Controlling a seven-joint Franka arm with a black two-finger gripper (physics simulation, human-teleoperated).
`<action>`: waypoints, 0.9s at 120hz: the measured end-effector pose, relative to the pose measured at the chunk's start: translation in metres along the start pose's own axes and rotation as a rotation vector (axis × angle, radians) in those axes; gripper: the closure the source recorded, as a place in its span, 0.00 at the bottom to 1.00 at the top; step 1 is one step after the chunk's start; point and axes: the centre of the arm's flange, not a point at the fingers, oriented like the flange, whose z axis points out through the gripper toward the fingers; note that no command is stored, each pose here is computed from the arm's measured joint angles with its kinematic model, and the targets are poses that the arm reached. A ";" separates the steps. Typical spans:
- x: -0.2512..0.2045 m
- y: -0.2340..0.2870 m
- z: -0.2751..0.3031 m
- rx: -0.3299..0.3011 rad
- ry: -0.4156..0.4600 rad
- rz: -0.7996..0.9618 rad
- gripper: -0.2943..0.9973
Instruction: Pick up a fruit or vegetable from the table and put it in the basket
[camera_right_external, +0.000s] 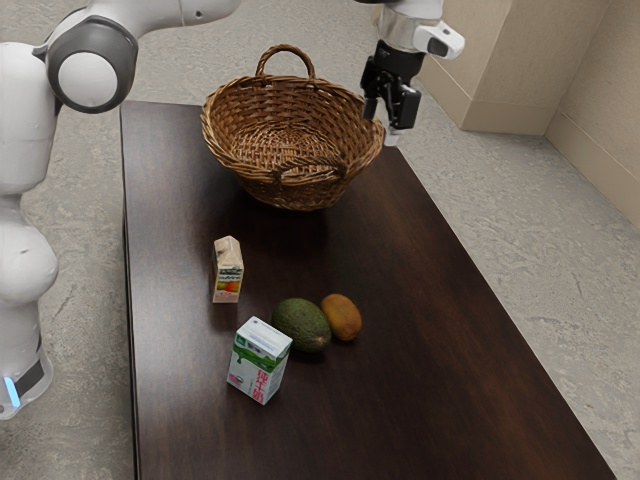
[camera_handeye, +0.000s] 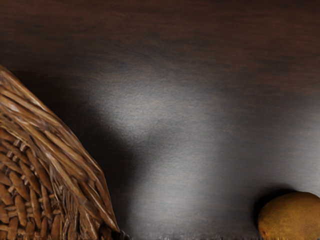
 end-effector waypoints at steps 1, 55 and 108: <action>0.000 0.000 0.000 0.000 -0.001 -0.001 0.23; -0.004 0.011 -0.009 0.030 0.011 -0.059 0.23; -0.047 0.184 -0.064 -0.074 0.242 0.854 0.23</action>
